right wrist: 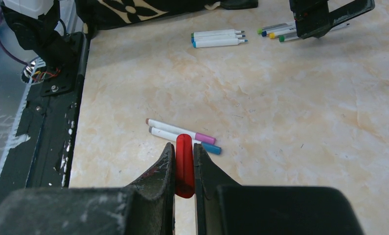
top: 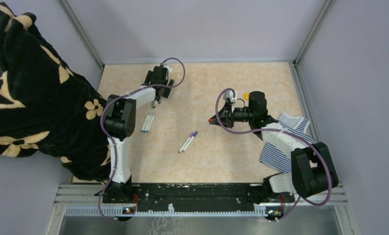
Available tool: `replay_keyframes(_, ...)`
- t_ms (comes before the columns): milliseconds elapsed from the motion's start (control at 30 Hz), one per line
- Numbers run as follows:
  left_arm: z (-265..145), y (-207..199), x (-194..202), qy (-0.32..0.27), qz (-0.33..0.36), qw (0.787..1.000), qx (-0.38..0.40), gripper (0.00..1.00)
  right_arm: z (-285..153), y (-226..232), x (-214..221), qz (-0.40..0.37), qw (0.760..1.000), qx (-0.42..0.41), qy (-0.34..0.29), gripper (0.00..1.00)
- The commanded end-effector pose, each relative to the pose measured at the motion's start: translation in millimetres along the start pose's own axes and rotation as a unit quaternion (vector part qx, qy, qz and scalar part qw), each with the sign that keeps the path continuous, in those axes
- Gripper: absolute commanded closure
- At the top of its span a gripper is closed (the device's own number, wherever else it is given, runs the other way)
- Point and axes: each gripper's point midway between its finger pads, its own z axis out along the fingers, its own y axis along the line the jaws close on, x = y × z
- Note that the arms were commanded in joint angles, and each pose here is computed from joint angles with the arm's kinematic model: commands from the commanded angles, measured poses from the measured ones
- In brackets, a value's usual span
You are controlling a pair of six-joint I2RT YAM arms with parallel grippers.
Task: Open the pen caps
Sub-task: Adjust the pen at the center of the board, then place the pen cap at the center of the board.
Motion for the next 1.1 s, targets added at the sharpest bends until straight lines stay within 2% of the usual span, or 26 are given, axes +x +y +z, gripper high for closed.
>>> replay_keyframes(0,-9,-2,-2,0.001,-0.007,1.000,0.018,0.00,-3,0,-19,-0.037,0.999,0.003,-0.021,1.00)
replay_keyframes(667,-12,0,-5,-0.003,-0.008,1.000,0.020,0.00,-3,-1,-20,-0.034,0.999,0.005,-0.022,1.00)
replay_keyframes(933,-64,16,-49,-0.068,-0.033,0.993,0.093,0.00,-19,-29,-35,0.015,0.996,0.063,-0.055,1.00)
replay_keyframes(1067,-101,19,-50,-0.092,-0.031,0.984,0.147,0.00,-40,-56,-47,0.039,0.988,0.127,-0.083,1.00)
